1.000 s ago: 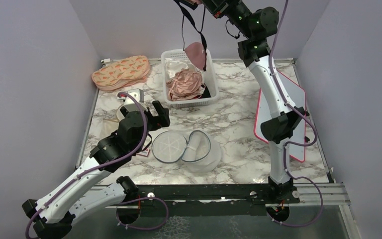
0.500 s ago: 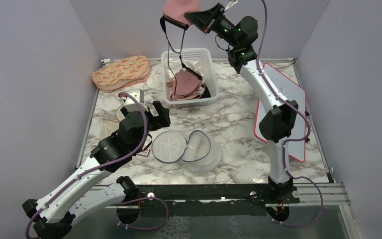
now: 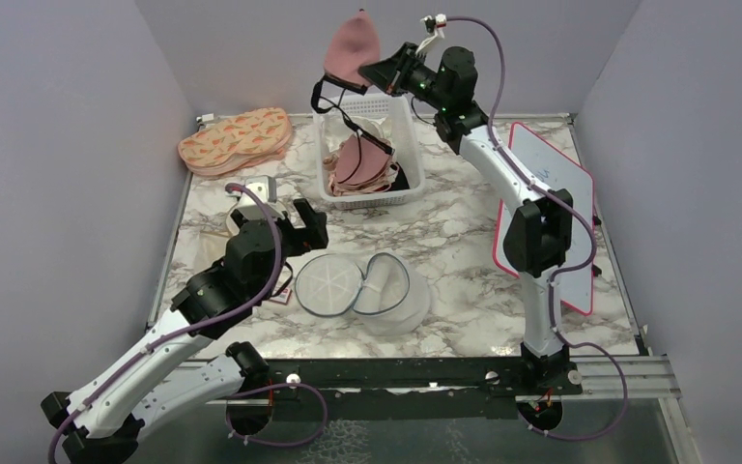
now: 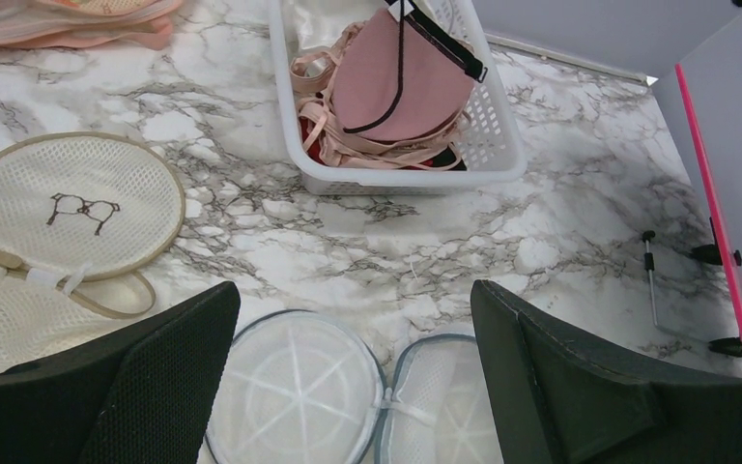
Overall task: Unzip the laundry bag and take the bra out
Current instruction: Place the bra in the bin.
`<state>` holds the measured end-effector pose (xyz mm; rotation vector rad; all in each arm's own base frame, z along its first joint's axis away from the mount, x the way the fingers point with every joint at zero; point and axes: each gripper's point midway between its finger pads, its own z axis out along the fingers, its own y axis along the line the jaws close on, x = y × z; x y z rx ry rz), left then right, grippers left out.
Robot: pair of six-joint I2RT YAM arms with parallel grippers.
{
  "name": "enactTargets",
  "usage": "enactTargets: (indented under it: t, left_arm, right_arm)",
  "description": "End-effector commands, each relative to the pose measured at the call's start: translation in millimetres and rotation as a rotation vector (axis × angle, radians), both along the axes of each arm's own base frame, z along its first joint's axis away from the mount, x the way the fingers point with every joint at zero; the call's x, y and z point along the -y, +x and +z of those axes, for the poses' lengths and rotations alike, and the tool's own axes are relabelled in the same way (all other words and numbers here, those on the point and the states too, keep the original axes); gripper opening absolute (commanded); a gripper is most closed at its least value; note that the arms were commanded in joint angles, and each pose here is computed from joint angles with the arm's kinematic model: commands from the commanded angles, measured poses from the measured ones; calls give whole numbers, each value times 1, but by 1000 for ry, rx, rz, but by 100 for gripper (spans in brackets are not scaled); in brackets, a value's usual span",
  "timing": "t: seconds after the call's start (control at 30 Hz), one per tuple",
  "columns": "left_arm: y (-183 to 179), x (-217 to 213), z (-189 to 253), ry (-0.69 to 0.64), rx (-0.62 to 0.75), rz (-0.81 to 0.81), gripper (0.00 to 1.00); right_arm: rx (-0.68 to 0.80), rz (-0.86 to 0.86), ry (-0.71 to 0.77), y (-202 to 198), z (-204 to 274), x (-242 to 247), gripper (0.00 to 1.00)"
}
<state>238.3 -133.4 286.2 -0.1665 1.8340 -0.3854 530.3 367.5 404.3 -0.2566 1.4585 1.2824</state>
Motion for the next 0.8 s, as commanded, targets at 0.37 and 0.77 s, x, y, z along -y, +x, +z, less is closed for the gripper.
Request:
enactTargets:
  t: [0.37,0.77]
  left_arm:
    - [1,16,-22,71,-65,-71,87]
    - [0,8,-27,226,-125,-93,88]
  right_arm:
    - [-355,-170,-304,-6,-173,35,1]
    - [-444,-109,-396,-4,-254,40,2]
